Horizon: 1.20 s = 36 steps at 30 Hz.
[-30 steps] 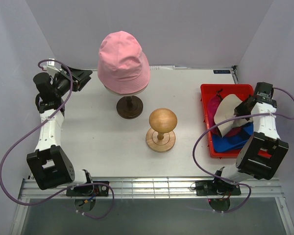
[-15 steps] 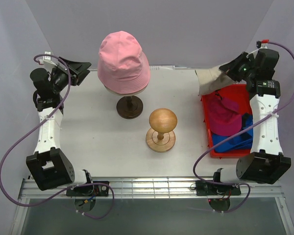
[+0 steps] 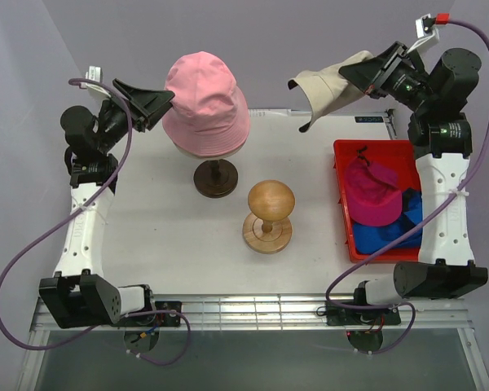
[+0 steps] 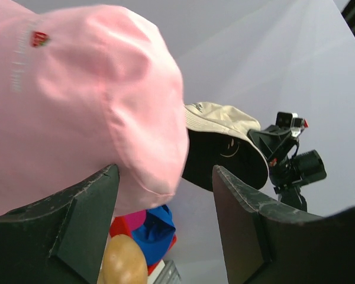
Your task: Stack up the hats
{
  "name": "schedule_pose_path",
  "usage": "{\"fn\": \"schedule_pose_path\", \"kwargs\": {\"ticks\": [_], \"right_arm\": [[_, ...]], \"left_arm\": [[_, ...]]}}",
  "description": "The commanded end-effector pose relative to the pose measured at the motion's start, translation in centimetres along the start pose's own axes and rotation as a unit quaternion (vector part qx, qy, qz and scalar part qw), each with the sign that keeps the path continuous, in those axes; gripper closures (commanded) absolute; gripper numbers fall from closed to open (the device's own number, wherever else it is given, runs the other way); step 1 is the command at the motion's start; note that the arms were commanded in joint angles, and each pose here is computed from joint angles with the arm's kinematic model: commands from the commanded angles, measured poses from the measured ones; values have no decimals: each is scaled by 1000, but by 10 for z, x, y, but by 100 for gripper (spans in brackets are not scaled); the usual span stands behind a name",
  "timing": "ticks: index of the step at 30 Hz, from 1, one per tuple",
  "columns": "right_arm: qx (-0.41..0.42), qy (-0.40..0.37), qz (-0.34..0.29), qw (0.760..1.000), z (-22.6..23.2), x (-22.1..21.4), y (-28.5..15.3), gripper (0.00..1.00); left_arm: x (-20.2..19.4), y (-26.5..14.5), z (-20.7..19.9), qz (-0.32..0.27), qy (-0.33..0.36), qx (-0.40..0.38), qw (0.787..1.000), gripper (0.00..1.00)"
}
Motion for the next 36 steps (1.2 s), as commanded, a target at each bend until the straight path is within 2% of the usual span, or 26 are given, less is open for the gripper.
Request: {"fn": "schedule_pose_path", "kwargs": {"ticks": [1,8,12,14,19,27,31,36], "right_arm": [[107,-42,-22,993,42,25,-14,92],[189,-68,-11,980,83,19,-34,92],[214,-76,-12,974,95,12,-48,92],[223,-80,-13,971,100,10,-52,92],[237,-86,-11,968,110,5,-66,92],[236,-97,-13,967,117,1,-79,92],[235,-99,-9,967,119,-1,-83,92],[235,-111,-13,966,122,-3,-88,92]], "left_arm": [[-12,-11,-57,-21,43,-61,997,25],[-44,-21,-103,1,38,-120,992,25],[-75,-16,-123,28,4,-152,988,25],[-84,-11,-125,17,-15,-151,988,25],[-130,14,-126,65,-75,-159,982,25],[-187,45,-135,96,-150,-165,970,24],[-194,44,-131,80,-171,-154,970,24],[-198,45,-129,90,-195,-151,965,23]]}}
Point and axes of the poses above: each gripper's point midway between its finger pads, its own y axis out along the fingers, its own z axis along the line the jaws close on, x = y × z, the point moved 10 cm from there along -y, back along the fingers, and after that the axes turned 6 degrees about -y, right-handed, at the moved point
